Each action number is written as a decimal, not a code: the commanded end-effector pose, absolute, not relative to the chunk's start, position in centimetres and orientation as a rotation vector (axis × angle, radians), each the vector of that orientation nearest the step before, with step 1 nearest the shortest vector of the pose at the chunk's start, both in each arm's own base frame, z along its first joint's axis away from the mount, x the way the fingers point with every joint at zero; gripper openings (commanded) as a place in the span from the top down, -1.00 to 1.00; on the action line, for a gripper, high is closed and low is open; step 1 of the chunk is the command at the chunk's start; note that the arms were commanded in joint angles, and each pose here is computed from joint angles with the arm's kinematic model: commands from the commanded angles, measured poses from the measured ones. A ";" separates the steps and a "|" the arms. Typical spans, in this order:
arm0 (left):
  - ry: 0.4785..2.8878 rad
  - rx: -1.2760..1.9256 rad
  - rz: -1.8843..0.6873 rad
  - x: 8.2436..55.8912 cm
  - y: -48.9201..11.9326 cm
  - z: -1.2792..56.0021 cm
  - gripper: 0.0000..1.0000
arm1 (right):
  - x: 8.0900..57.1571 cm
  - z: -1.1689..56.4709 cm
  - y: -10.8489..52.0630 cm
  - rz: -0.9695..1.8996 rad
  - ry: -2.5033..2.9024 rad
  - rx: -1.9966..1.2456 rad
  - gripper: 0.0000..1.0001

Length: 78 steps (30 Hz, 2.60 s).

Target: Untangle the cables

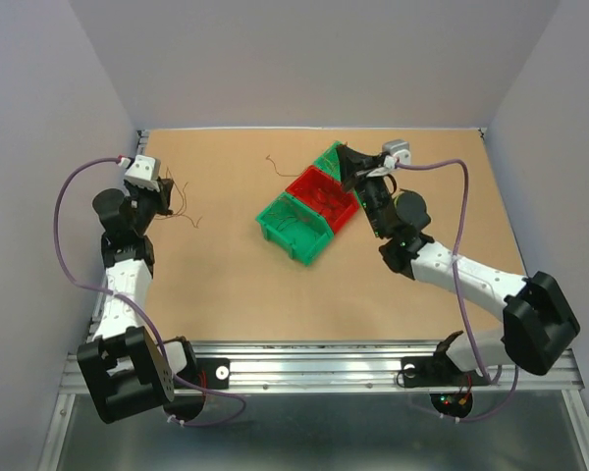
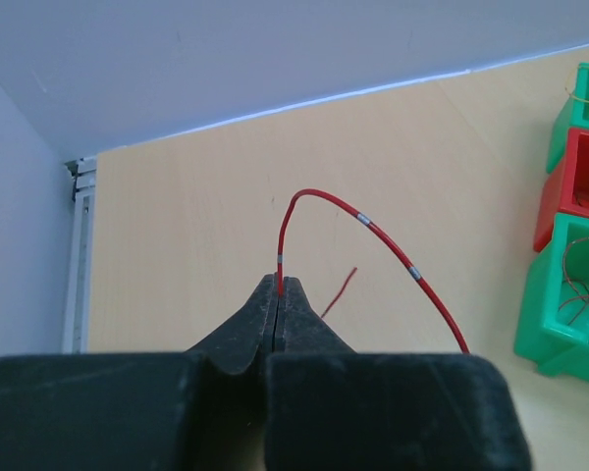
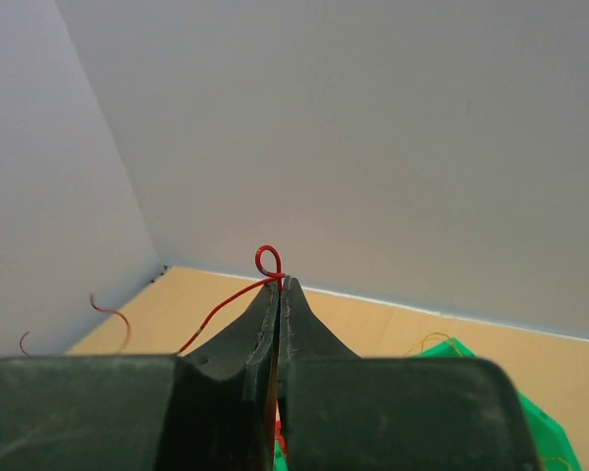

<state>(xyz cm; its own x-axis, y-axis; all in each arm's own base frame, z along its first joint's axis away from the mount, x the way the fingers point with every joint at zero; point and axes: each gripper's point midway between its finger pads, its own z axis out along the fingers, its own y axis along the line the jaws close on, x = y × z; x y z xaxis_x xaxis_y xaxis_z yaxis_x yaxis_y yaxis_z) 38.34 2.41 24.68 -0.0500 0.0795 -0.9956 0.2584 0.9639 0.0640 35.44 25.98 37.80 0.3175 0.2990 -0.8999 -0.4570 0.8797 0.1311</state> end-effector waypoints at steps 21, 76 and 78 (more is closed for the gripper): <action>1.513 0.062 -0.098 38.2 3.4 28.1 1.00 | 40.6 35.4 30.9 0.857 1.054 -0.242 0.99; 1.499 0.209 -0.185 37.3 0.3 28.2 1.00 | 40.6 6.6 36.8 0.428 1.988 -0.640 0.99; 1.498 0.219 -0.187 37.2 0.1 28.2 1.00 | 39.8 5.1 36.6 0.427 2.048 -0.674 0.99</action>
